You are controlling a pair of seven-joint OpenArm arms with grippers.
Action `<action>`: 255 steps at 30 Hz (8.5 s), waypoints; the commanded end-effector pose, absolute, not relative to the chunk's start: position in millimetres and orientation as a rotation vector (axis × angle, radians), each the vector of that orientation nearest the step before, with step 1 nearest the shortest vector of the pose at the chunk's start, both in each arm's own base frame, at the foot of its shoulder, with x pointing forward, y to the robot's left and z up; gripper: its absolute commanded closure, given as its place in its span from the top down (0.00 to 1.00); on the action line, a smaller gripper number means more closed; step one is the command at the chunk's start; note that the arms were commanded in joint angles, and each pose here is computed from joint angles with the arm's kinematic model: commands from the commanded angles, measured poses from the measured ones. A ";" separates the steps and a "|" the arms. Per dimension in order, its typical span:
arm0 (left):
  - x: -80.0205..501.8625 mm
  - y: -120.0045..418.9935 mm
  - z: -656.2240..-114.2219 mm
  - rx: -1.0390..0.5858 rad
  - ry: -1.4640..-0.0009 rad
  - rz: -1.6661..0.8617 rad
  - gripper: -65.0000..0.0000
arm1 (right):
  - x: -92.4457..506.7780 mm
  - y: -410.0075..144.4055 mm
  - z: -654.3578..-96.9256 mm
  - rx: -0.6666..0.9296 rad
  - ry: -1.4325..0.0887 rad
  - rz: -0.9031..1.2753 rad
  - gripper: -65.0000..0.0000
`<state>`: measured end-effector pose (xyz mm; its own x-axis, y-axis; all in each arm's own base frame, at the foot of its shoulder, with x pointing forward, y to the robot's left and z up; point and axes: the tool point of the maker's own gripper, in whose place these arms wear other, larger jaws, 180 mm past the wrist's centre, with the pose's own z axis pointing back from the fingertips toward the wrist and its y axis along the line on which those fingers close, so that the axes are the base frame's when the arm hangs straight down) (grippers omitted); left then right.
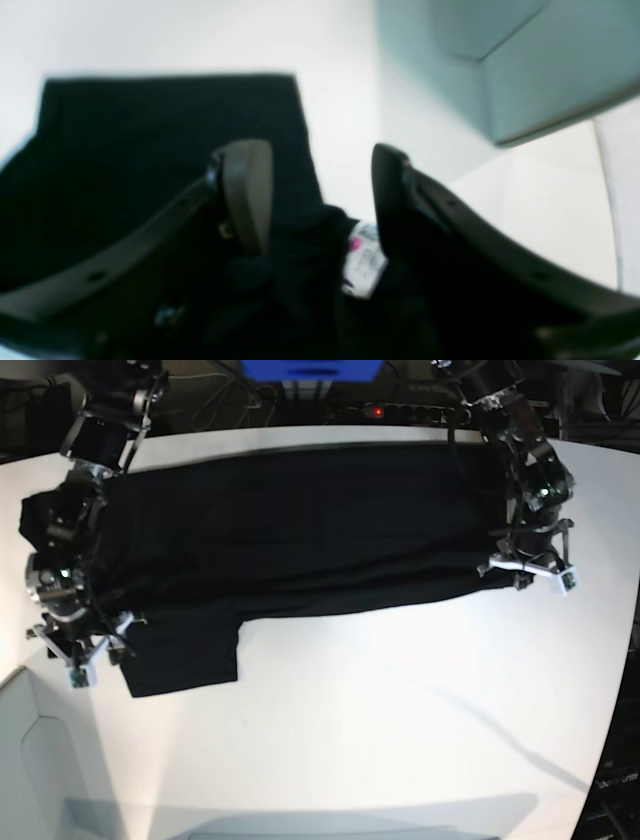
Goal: Fold the T-shirt properly
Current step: 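Regrip the folded edge with both grippers and pull it toward the robot, then hold the folded strip ends with both grippers and straighten it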
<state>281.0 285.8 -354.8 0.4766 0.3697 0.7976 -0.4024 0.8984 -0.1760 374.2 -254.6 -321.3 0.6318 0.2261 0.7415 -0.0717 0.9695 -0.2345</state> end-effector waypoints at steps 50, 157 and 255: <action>327.3 292.0 -294.6 0.044 -1.150 0.449 0.00 | 463.1 -276.2 -346.5 -0.054 -0.824 0.094 0.00; 158.2 301.7 -411.7 0.066 -0.754 0.559 0.00 | 280.4 -300.4 -342.1 -0.230 -0.885 0.388 0.00; 156.3 308.6 -451.2 0.005 -0.669 0.635 0.22 | 270.3 -253.3 -411.7 -0.031 -0.785 0.293 0.46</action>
